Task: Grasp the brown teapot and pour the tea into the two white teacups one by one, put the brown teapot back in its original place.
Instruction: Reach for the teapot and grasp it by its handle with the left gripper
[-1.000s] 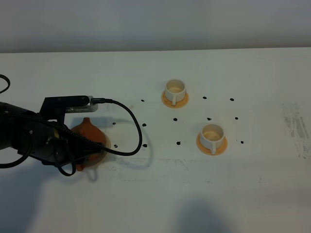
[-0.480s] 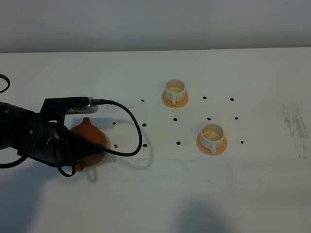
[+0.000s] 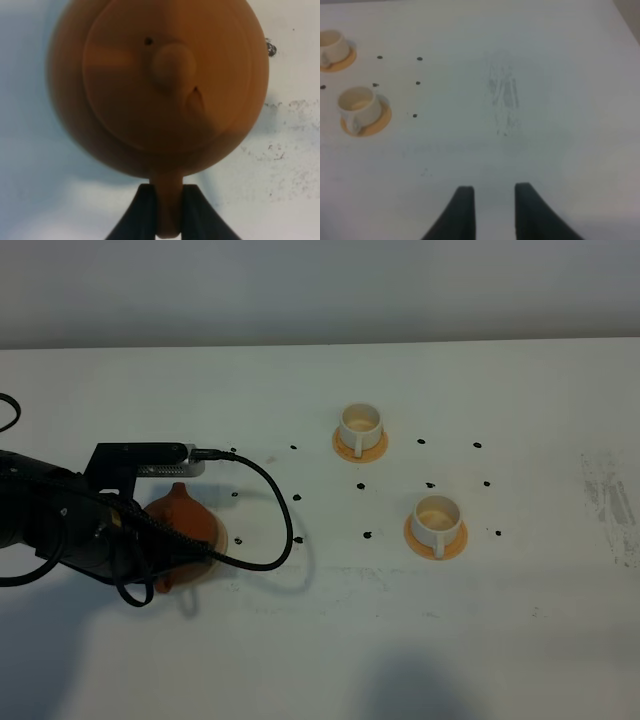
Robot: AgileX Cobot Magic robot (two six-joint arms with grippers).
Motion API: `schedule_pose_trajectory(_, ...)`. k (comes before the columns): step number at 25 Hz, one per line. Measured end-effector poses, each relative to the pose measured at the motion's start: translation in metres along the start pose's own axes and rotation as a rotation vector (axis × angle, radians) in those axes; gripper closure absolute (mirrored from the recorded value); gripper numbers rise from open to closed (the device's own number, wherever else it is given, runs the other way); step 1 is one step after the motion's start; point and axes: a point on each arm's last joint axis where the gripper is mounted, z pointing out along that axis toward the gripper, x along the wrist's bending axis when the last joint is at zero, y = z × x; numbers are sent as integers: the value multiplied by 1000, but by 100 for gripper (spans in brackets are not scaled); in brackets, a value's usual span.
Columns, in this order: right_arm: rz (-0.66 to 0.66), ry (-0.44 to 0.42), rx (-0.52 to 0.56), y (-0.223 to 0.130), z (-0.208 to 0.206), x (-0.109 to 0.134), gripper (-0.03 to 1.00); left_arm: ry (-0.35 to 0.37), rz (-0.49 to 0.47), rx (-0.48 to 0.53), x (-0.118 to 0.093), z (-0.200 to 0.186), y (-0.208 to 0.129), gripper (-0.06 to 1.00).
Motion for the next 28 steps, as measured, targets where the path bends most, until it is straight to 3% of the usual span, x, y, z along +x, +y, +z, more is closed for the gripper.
schedule_pose_trajectory(11,0,0,0,0,0,0,75,2,114,-13,0,-4,1,85)
schedule_pose_trajectory(28,0,0,0,0,0,0,75,28,198,-49,2,-5,4,85)
